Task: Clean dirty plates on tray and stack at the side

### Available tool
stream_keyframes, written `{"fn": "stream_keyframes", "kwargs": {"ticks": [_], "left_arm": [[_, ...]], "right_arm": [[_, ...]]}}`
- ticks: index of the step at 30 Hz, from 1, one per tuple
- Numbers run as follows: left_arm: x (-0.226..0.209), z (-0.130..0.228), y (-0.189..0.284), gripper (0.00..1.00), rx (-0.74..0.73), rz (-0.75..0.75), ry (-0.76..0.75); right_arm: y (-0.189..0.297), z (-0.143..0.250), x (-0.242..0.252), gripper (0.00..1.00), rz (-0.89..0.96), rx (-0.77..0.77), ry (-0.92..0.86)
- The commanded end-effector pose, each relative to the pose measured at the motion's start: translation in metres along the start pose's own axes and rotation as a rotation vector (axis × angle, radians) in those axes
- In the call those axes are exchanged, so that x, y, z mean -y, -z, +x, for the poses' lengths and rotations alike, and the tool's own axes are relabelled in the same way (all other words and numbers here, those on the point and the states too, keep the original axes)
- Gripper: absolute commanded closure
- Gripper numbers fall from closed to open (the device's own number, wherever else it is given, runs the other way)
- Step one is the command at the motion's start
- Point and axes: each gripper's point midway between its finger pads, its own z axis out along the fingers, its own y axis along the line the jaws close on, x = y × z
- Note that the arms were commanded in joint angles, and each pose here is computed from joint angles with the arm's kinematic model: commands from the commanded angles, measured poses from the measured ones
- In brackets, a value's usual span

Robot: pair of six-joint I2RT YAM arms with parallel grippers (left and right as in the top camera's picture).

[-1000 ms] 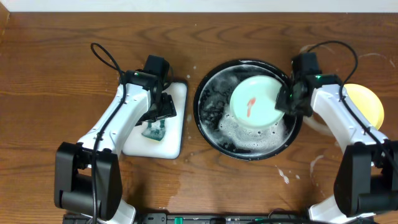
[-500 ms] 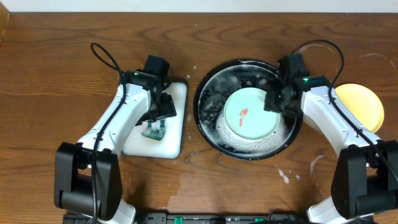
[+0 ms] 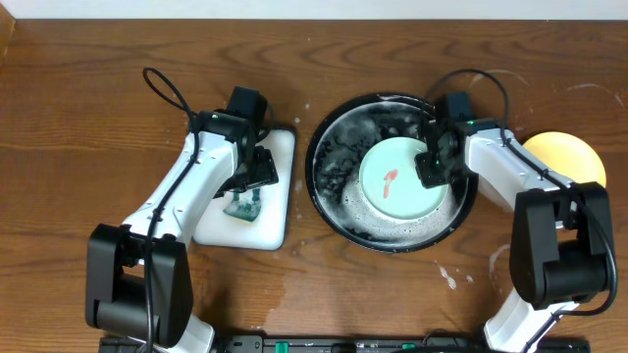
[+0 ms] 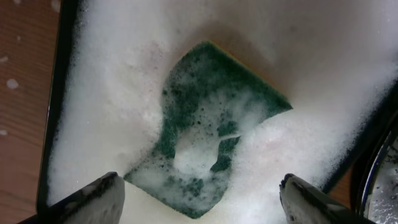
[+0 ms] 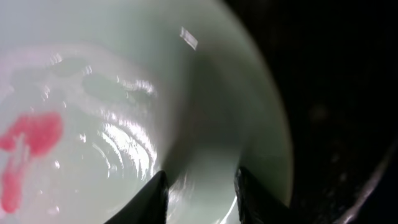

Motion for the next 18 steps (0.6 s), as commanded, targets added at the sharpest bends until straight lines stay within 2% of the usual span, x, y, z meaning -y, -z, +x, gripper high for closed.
{"fn": "stream_keyframes", "kwargs": {"ticks": [1, 4, 9, 15, 18], "left_arm": [[-0.002, -0.001, -0.001, 0.18, -0.001, -0.01, -0.007], [-0.002, -0.001, -0.001, 0.18, -0.001, -0.01, -0.007], [-0.002, -0.001, -0.001, 0.18, -0.001, -0.01, -0.007], [-0.002, -0.001, -0.001, 0.18, -0.001, -0.01, -0.007], [-0.002, -0.001, -0.001, 0.18, -0.001, -0.01, -0.007]], "right_arm": [[-0.01, 0.005, -0.002, 0.71, -0.063, -0.021, -0.014], [-0.005, 0.001, -0.018, 0.72, -0.154, 0.0, -0.008], [0.018, -0.008, -0.019, 0.6, -0.17, 0.061, -0.023], [0.049, -0.011, 0.006, 0.59, -0.144, 0.13, -0.081], [0.05, -0.014, 0.023, 0.55, -0.125, 0.149, -0.12]]}}
